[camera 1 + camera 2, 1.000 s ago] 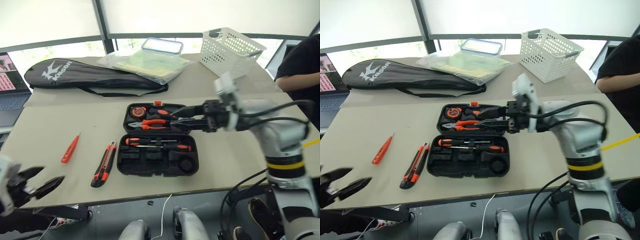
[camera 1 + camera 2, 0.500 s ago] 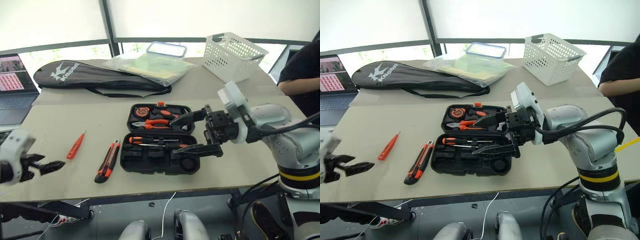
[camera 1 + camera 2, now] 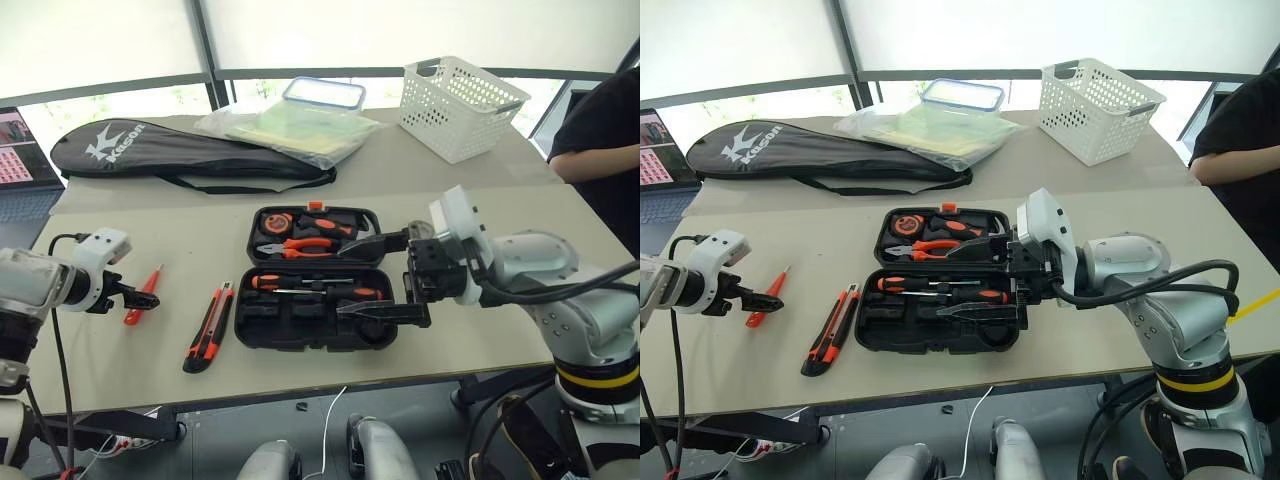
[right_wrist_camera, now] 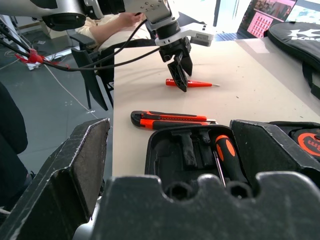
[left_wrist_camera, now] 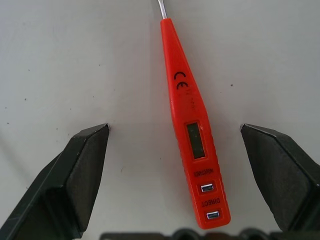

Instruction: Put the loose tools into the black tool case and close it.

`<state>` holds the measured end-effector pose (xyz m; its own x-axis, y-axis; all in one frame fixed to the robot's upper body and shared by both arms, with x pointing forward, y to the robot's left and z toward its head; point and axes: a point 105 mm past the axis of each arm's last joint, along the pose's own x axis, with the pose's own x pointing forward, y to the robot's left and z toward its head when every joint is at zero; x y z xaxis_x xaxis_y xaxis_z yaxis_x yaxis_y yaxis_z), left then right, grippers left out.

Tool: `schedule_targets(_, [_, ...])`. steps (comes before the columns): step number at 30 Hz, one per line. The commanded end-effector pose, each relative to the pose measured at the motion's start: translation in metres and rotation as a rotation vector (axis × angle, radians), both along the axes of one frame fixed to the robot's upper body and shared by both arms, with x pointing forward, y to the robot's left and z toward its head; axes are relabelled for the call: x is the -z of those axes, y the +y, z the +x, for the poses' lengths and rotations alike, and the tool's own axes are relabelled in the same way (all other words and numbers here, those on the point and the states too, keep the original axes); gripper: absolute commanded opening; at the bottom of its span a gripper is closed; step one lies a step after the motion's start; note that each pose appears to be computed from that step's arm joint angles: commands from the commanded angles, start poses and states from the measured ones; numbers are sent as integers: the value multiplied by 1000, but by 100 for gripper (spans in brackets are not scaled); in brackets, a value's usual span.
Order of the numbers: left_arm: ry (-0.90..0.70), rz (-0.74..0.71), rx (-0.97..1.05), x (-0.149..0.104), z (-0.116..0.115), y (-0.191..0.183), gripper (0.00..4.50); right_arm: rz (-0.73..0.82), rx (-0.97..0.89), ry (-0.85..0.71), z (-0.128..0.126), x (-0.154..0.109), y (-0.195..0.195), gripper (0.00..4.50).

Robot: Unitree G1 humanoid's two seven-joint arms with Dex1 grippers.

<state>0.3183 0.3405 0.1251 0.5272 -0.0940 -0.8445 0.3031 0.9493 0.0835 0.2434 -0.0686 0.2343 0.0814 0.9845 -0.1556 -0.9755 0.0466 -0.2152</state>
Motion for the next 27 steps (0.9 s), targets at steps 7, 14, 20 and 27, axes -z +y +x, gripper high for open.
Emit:
schedule_targets(7, [-109, -80, 161, -4, 9, -7, 91, -16, 65, -86, 1, -9, -14, 450])
schedule_targets(14, [-337, -5, 849, -81, 1, -91, 42, -96, 127, -17, -1, 9, -38, 450])
schedule_targets(20, [-272, -2, 1180, -67, -8, -163, 42, -142, 196, 18, 0, 22, -55, 450])
schedule_targets(27, [-218, -5, 1275, -44, 16, -216, 42, -121, 272, -12, 2, 22, -57, 450])
